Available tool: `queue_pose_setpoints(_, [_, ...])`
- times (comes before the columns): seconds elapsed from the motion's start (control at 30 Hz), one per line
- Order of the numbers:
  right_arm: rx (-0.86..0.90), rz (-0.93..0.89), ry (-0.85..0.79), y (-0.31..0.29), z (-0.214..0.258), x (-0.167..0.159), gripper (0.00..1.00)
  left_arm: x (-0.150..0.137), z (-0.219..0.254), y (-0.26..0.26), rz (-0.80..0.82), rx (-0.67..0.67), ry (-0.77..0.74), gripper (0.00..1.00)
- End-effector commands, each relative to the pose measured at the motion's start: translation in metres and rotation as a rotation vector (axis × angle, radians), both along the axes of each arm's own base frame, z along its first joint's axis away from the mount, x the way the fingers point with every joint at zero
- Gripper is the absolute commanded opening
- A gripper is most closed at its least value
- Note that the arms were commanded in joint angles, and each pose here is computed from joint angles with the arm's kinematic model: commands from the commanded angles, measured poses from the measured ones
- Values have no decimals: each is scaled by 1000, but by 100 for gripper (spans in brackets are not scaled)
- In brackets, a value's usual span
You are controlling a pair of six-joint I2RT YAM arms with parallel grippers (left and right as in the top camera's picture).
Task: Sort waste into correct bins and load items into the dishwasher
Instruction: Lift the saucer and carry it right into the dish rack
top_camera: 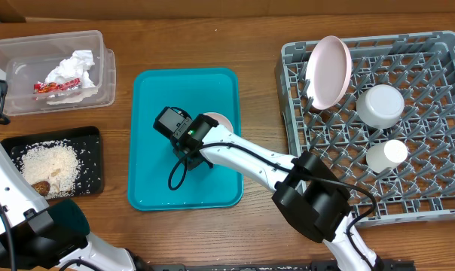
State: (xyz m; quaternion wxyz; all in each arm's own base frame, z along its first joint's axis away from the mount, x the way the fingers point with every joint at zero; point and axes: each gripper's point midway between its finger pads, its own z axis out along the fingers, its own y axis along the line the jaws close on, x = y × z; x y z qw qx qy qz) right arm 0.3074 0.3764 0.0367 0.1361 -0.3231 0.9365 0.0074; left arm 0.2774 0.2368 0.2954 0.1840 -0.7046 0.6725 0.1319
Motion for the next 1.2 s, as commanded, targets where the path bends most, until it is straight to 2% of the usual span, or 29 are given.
queue_pose_setpoints(0.0, [-4, -4, 0, 0, -3, 1, 7, 1, -1, 2, 15, 11, 4, 100])
queue_pose_setpoints(0.03, [-3, -5, -1, 0, -2, 1, 4, 1, -1, 2, 15, 11, 4, 100])
queue_pose_setpoints(0.13, [13, -33, -4, 3, 11, 4, 4, 1, -1, 2, 15, 11, 4, 100])
queue_pose_setpoints(0.3, [71, -42, -50, 12, 68, 15, 4, 1, -1, 2, 15, 11, 4, 100])
queue_pose_setpoints(0.4, [124, -101, -116, 5, 125, 29, 4, 1, -1, 2, 15, 11, 4, 100])
queue_pose_setpoints(0.43, [158, -149, -158, -9, 166, 39, 4, 1, -1, 2, 15, 11, 4, 100])
queue_pose_setpoints(0.5, [199, -192, -191, -32, 209, 47, 4, 1, -1, 2, 15, 11, 4, 100])
queue_pose_setpoints(0.67, [301, -385, -270, -136, 301, 69, 4, 1, -1, 2, 15, 11, 4, 100])
queue_pose_setpoints(0.83, [513, -557, -243, -250, 353, 78, 4, 1, -1, 2, 15, 11, 4, 100])
queue_pose_setpoints(1.03, [820, -724, -152, -380, 364, 79, 4, 1, -1, 2, 15, 11, 4, 100])
queue_pose_setpoints(1.17, [950, -854, -105, -460, 335, 69, 4, 1, -1, 2, 15, 11, 4, 100])
